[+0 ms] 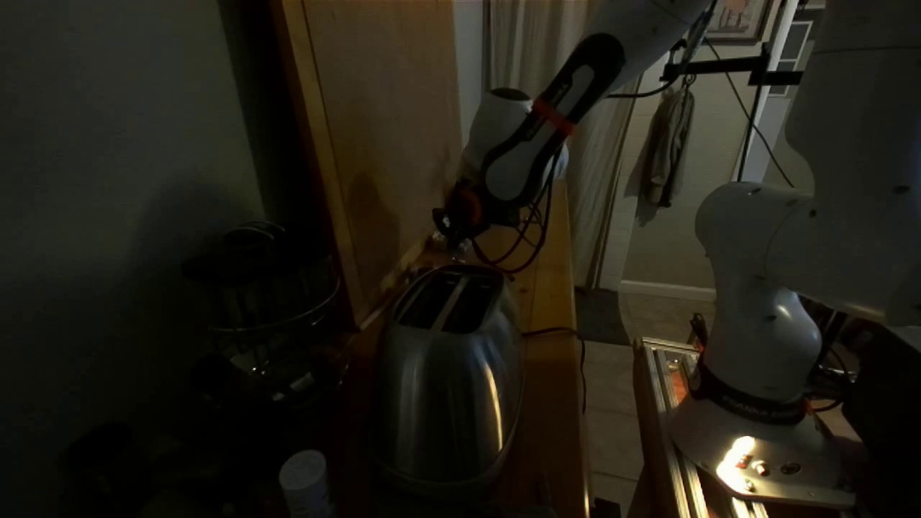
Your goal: Use the silver spoon to put some of the contents of the clear lunchbox into the middle silver pot on the left
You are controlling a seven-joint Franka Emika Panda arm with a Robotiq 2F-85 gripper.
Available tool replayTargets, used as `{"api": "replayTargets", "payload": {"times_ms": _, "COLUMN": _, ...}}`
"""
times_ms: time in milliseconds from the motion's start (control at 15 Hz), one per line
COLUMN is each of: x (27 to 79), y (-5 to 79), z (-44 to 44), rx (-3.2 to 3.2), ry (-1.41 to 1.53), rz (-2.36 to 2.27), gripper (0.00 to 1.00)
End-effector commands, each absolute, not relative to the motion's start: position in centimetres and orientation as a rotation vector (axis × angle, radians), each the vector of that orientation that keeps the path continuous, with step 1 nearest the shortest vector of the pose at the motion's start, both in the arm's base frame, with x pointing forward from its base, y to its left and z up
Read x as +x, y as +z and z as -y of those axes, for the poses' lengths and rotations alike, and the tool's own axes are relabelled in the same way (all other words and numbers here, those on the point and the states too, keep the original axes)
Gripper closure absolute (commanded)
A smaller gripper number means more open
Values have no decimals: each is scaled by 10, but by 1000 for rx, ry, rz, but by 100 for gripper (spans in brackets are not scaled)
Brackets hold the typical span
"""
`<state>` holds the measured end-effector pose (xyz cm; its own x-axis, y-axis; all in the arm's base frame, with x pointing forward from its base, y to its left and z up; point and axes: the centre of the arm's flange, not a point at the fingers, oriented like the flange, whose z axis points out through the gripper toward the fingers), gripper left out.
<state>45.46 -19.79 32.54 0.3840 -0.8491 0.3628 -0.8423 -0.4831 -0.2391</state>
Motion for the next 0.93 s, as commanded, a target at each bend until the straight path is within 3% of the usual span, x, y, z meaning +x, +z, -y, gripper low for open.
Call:
{"api": "replayTargets", "payload": {"times_ms": 0, "x": 457, "y": 326, "z": 193, "rx": -2604, "ry": -707, "rz": -1572, "gripper": 90}}
{"api": "replayTargets", "payload": {"times_ms": 400, "x": 459, "y": 326, "z": 185, "rx": -2608, "ry": -718, "rz": -1545, "gripper": 90}}
{"api": "replayTargets", "payload": {"times_ms": 467, "x": 459, "y": 326, "z": 185, "rx": -2608, "ry": -718, "rz": -1545, "gripper": 98}}
{"api": "replayTargets", "payload": {"times_ms": 867, "x": 469, "y": 320, "z": 169, "rx": -2572, "ry": -775, "rz": -1558, "gripper": 98}}
